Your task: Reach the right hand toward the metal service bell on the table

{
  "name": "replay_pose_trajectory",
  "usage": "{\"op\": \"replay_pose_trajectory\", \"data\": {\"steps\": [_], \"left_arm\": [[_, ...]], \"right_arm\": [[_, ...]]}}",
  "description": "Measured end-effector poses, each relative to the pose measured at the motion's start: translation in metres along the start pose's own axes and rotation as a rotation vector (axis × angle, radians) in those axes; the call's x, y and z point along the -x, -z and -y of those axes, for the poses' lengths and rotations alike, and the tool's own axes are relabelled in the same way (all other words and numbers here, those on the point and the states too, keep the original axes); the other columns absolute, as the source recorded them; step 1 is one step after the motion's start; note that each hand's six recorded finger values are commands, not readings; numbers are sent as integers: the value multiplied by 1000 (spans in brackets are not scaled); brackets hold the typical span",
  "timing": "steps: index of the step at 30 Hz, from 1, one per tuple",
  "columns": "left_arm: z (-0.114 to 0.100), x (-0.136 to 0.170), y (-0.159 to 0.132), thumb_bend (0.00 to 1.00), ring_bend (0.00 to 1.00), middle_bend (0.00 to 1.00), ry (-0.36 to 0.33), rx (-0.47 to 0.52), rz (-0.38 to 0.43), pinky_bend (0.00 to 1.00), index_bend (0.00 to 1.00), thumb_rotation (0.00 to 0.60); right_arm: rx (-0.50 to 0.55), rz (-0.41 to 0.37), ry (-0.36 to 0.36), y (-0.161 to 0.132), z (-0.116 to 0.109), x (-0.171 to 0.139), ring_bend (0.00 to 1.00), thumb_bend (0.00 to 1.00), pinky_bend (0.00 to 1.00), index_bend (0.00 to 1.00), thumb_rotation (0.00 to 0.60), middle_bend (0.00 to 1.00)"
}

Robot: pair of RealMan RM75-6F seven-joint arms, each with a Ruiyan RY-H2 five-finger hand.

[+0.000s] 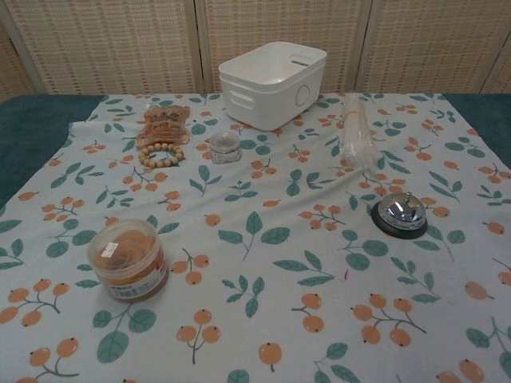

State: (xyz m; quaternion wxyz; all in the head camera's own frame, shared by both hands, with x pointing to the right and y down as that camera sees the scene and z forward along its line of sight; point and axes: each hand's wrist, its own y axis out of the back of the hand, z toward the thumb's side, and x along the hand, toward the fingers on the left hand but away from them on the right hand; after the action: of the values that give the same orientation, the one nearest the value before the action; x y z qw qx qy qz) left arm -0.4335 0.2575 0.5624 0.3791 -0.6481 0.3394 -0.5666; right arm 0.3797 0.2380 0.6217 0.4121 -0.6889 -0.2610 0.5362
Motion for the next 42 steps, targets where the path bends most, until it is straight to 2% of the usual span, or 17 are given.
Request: {"op": "replay_pose_trajectory", "data": {"steps": [15, 22, 28, 32, 36, 42], "left_arm": [[-5, 1, 2, 411, 268, 214, -14, 22, 0, 472, 255, 600], [-6, 1, 2, 409, 268, 215, -17, 28, 0, 472, 257, 600], [-9, 2, 5, 409, 268, 215, -29, 37, -7, 472, 256, 600], [-10, 2, 7, 410, 268, 215, -30, 41, -12, 472, 257, 600], [-10, 2, 6, 411, 268, 215, -30, 41, -7, 472, 257, 600], [-9, 2, 4, 410, 268, 215, -26, 38, -2, 472, 257, 600]], "right_arm": [[-168, -101, 25, -31, 46, 95, 0, 1000, 0, 0, 600, 0], [-162, -141, -20, -52, 77, 131, 0, 1000, 0, 0, 600, 0], [-158, -150, -48, -59, 94, 144, 0, 1000, 0, 0, 600, 0], [-153, -154, -15, -59, 89, 143, 0, 1000, 0, 0, 600, 0], [-134, -160, 47, -56, 72, 133, 0, 1000, 0, 0, 600, 0], [-120, -132, 125, -38, 37, 93, 0, 1000, 0, 0, 600, 0]]}}
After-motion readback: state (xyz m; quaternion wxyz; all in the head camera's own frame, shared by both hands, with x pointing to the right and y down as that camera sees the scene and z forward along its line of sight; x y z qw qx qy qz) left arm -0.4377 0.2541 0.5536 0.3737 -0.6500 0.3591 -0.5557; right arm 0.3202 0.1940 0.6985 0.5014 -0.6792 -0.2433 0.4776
